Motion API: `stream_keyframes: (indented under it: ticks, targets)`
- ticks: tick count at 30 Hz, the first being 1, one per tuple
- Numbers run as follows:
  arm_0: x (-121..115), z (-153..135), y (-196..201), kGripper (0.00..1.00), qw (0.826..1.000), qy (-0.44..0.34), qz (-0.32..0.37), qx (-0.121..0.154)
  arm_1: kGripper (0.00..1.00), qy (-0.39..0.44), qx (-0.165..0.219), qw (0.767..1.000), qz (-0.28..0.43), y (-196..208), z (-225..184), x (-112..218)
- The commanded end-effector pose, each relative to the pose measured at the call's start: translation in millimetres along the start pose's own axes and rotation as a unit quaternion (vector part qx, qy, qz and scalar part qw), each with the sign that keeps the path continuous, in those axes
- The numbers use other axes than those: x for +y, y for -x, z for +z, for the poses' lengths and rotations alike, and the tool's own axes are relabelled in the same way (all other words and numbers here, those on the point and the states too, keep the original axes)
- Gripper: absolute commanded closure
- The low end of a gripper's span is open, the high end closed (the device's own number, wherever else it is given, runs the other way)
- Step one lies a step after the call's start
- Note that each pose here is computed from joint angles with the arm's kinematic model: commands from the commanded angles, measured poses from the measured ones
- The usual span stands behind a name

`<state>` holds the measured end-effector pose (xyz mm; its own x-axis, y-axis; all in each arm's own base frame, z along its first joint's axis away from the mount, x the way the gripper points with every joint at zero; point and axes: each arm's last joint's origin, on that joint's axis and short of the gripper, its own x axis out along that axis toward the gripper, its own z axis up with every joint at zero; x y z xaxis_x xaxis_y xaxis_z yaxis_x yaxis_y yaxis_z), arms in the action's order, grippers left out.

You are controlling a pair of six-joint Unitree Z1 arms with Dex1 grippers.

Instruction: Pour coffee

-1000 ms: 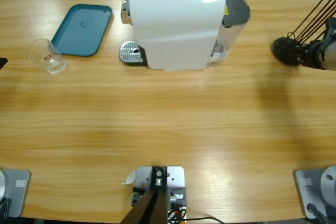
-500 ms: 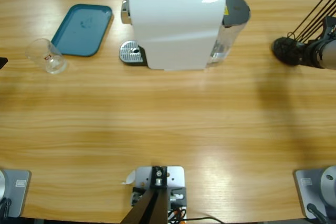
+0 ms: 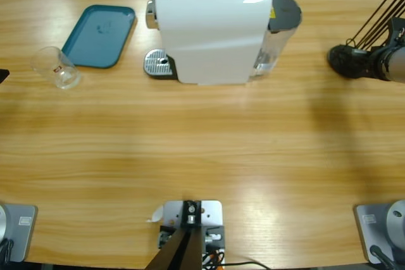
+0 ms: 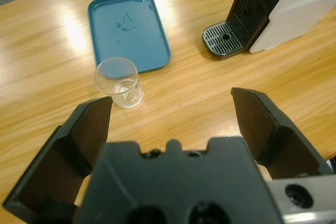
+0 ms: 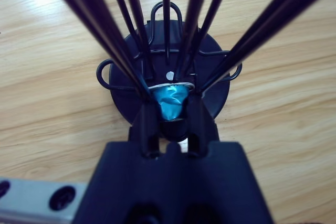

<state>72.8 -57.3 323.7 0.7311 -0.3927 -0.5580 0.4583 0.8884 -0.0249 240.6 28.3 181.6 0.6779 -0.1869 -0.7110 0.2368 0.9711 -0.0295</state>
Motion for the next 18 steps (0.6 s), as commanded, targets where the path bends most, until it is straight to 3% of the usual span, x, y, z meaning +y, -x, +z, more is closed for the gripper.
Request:
stream_keyframes:
  ticks: [1, 18]
  targets:
    - [0, -11, -4, 0.023, 1.000, 0.000, -0.008, 0.010, 1.000, 0.001, -0.028, 0.999, -0.017, 17, 10, -8]
    - [-1, -11, -5, 0.023, 1.000, 0.000, -0.019, 0.013, 1.000, 0.024, -0.074, 0.997, -0.001, 112, 79, -2]
